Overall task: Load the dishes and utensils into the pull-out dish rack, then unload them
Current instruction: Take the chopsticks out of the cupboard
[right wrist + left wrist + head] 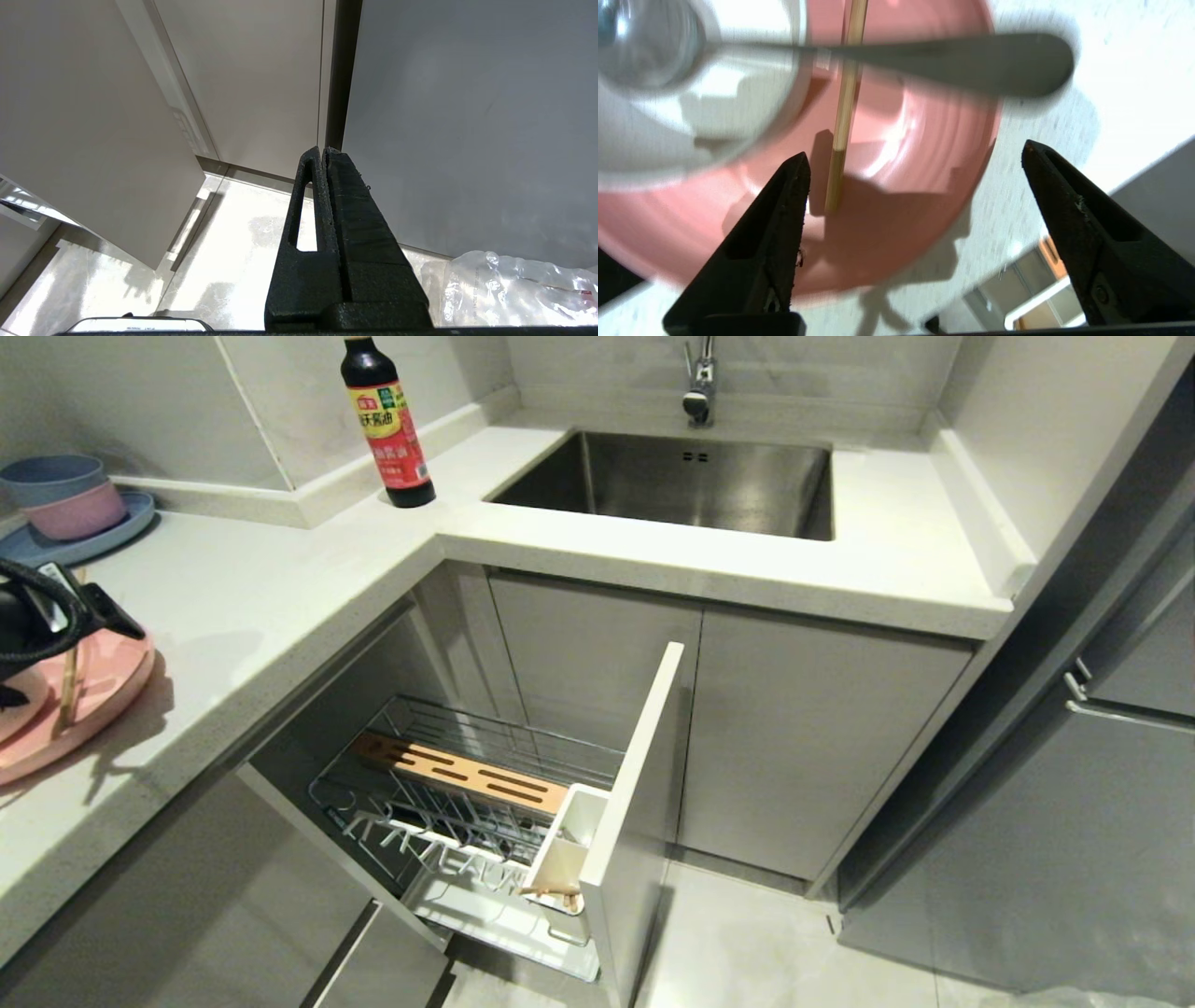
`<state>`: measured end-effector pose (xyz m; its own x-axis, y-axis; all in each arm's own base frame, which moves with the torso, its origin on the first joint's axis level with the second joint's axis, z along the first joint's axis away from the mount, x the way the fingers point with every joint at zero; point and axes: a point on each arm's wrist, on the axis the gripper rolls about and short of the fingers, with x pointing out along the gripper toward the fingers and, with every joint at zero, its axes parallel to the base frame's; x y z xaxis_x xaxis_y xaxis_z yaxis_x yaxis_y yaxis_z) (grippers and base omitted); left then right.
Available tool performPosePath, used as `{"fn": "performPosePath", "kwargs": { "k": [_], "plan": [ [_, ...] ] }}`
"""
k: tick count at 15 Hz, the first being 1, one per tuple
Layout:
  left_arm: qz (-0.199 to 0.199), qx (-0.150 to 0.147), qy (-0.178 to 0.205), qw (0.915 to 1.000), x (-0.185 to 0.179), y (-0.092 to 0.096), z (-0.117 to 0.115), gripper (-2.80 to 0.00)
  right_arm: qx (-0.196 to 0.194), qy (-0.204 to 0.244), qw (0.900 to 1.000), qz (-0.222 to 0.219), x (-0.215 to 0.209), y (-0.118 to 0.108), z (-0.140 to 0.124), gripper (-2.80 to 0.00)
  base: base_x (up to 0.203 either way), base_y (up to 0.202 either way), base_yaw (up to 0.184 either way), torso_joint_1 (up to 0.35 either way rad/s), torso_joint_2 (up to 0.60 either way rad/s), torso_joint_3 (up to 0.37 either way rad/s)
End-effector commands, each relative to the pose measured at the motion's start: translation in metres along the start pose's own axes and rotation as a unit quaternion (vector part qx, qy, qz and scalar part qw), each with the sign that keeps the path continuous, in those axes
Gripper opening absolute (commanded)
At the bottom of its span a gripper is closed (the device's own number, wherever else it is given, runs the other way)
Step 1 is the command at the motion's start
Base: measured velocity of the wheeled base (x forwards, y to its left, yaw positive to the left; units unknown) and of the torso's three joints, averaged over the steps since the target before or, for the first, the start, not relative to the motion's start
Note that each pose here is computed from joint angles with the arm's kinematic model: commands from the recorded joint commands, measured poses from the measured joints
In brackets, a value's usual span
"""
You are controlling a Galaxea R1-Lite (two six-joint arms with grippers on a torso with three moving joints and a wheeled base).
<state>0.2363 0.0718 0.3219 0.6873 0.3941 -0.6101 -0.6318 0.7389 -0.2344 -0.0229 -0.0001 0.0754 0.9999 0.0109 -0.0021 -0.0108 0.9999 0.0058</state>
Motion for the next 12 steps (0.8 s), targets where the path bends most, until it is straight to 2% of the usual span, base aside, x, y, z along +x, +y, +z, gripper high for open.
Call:
{"fn": "performPosePath", "kwargs": {
  "k": [1, 2, 8, 10, 12],
  "plan": [
    [-0.002, 0.000, 0.017, 0.9998, -0.015, 0.001, -0.009, 0.00, 0.000, 0.000, 1.000, 0.001, 0.000, 0.000, 0.000, -2.80, 0.000, 0.000, 0.000, 0.000, 0.00, 0.000],
    [-0.006, -0.005, 0.022, 0.9997, -0.024, 0.001, -0.013, -2.80, 0.000, 0.001, 1.000, 0.001, 0.000, 0.000, 0.000, -2.80, 0.000, 0.000, 0.000, 0.000, 0.00, 0.000],
    [-0.070, -0.006, 0.000, 0.9975, -0.079, 0.004, -0.036, -2.80, 0.000, 0.001, 1.000, 0.001, 0.000, 0.000, 0.000, -2.80, 0.000, 0.000, 0.000, 0.000, 0.00, 0.000],
    [-0.102, 0.013, 0.010, 0.9946, -0.096, 0.008, -0.053, -2.80, 0.000, 0.000, 1.000, 0.001, 0.000, 0.000, 0.000, -2.80, 0.000, 0.000, 0.000, 0.000, 0.00, 0.000],
    [-0.143, 0.044, 0.035, 0.9881, -0.108, 0.012, -0.075, -2.80, 0.000, 0.000, 1.000, 0.000, 0.000, 0.000, 0.000, -2.80, 0.000, 0.000, 0.000, 0.000, 0.00, 0.000]
  ]
}}
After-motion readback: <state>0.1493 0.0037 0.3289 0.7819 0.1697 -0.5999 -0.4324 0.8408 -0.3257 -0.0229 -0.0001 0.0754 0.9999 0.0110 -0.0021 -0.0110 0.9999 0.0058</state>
